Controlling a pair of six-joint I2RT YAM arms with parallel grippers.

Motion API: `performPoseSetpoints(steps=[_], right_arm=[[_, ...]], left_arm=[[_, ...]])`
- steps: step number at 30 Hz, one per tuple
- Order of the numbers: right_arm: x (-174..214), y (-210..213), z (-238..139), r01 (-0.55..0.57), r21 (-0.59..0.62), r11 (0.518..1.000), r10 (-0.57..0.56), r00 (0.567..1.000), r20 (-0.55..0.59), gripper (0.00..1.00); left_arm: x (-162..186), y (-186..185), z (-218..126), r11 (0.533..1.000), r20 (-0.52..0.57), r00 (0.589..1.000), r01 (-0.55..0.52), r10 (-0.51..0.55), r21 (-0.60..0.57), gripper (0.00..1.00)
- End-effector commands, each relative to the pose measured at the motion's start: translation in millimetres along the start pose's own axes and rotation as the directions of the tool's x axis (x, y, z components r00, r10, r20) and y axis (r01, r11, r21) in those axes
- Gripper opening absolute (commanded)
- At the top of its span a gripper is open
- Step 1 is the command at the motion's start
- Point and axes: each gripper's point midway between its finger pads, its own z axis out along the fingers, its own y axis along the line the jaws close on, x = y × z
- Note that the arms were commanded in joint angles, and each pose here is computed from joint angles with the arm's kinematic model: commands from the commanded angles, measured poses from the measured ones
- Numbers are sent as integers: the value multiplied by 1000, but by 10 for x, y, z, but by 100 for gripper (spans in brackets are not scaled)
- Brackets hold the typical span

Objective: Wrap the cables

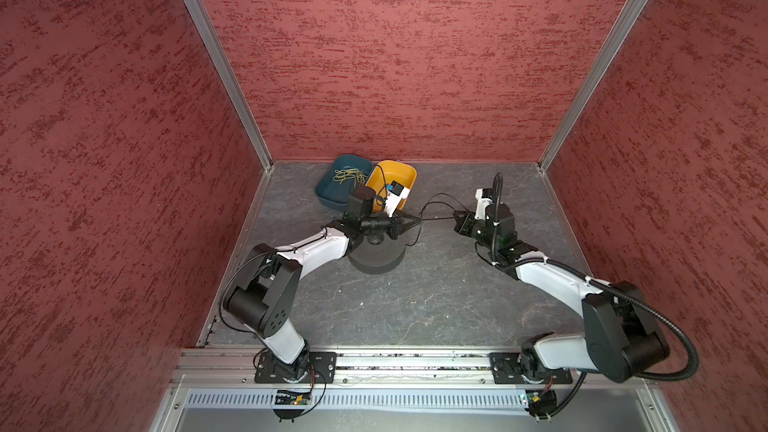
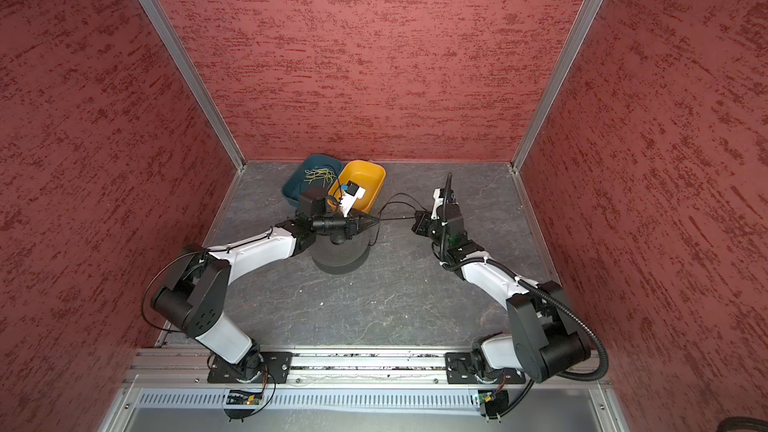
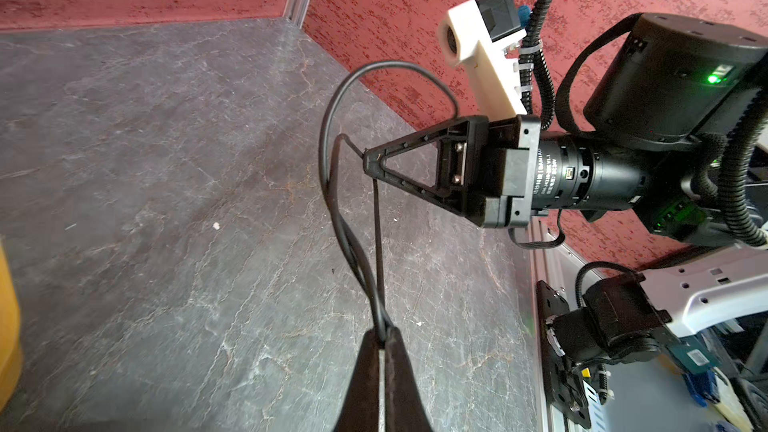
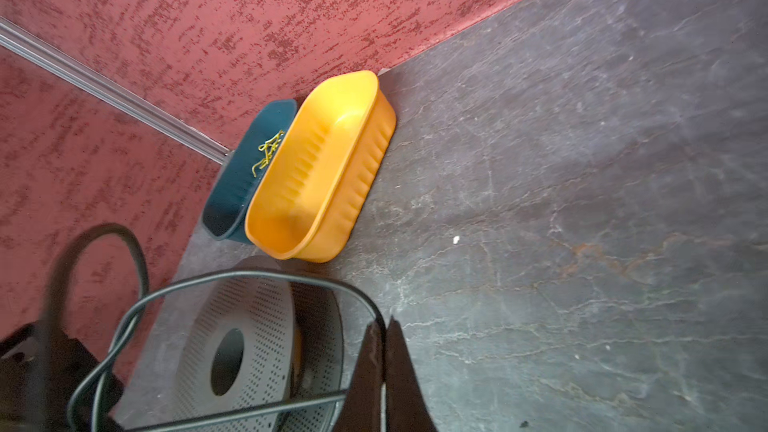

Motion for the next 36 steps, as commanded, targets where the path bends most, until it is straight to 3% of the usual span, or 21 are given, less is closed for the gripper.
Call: performPoseSetpoints(steps=[1,7,13,17,19,22,29,36], right_arm=[[-161,-1065,-141,-155,363,919,120,986,115,0],[-212,-1309,-82,-242,394,887,207,970,129,0],[-247,-1241,8,-245,321,915,216,969,121,0],[-238,-1085,-2,-177,232,957,156,982,104,0],[-234,-997,-35,-131,189,973,113,988,100,0],[-227,-830,-104,-58,119,991,47,994,97,0],[-196,-514,-263,58,12,998,-59,991,117,0],[-171,-300,-368,134,-42,990,-126,981,146,0]], left_arm=[[-276,84,-285,992,101,993,-53,65,-115,0],[-222,40,-378,977,129,986,-80,106,-197,0],[-180,21,-312,982,109,990,-72,92,-175,0],[-141,7,-150,993,58,996,-64,70,-95,0],[-127,35,-45,997,12,999,-53,53,-56,13],[-109,67,121,1000,-40,999,-18,18,13,24],[-96,112,464,991,-148,989,25,-5,135,29],[63,92,791,982,-263,965,48,1,182,35]])
